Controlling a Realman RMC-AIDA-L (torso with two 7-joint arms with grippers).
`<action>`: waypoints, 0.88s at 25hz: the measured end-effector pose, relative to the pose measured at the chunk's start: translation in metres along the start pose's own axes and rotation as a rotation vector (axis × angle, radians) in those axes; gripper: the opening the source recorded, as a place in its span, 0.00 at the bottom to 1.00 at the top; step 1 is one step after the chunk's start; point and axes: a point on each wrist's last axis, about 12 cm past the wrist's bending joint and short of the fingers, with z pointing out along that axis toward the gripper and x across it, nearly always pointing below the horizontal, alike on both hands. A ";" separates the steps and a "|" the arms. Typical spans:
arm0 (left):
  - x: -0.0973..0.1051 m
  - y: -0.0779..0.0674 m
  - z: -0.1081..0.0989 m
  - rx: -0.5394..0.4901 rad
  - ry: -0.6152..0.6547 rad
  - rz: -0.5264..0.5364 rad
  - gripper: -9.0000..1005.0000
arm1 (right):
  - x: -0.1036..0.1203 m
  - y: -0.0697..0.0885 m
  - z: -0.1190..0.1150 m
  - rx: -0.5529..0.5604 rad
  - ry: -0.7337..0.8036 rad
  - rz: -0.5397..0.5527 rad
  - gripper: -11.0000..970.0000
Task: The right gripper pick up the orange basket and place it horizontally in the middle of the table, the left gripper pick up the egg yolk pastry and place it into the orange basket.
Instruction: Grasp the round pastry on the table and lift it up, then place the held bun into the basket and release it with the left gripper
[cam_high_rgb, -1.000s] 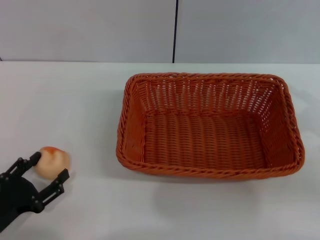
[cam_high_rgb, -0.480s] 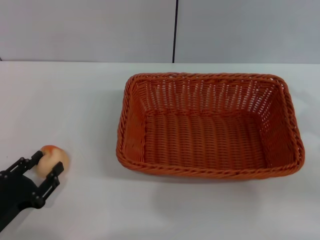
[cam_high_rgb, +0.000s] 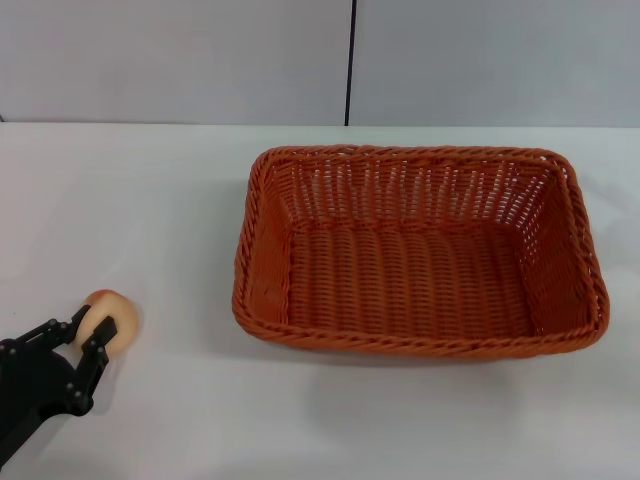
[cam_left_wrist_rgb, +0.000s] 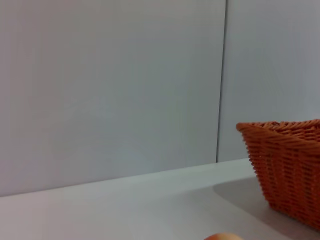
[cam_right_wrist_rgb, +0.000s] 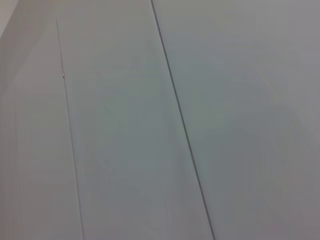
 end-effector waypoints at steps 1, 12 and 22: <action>0.000 0.000 0.000 0.002 -0.005 -0.001 0.36 | 0.000 0.000 0.000 0.001 0.000 0.000 0.62; -0.040 -0.007 0.007 0.149 -0.303 -0.029 0.17 | -0.002 0.002 0.001 -0.025 -0.015 -0.001 0.63; -0.072 -0.020 0.079 0.446 -0.355 -0.086 0.13 | -0.001 0.004 0.004 -0.039 -0.025 0.006 0.63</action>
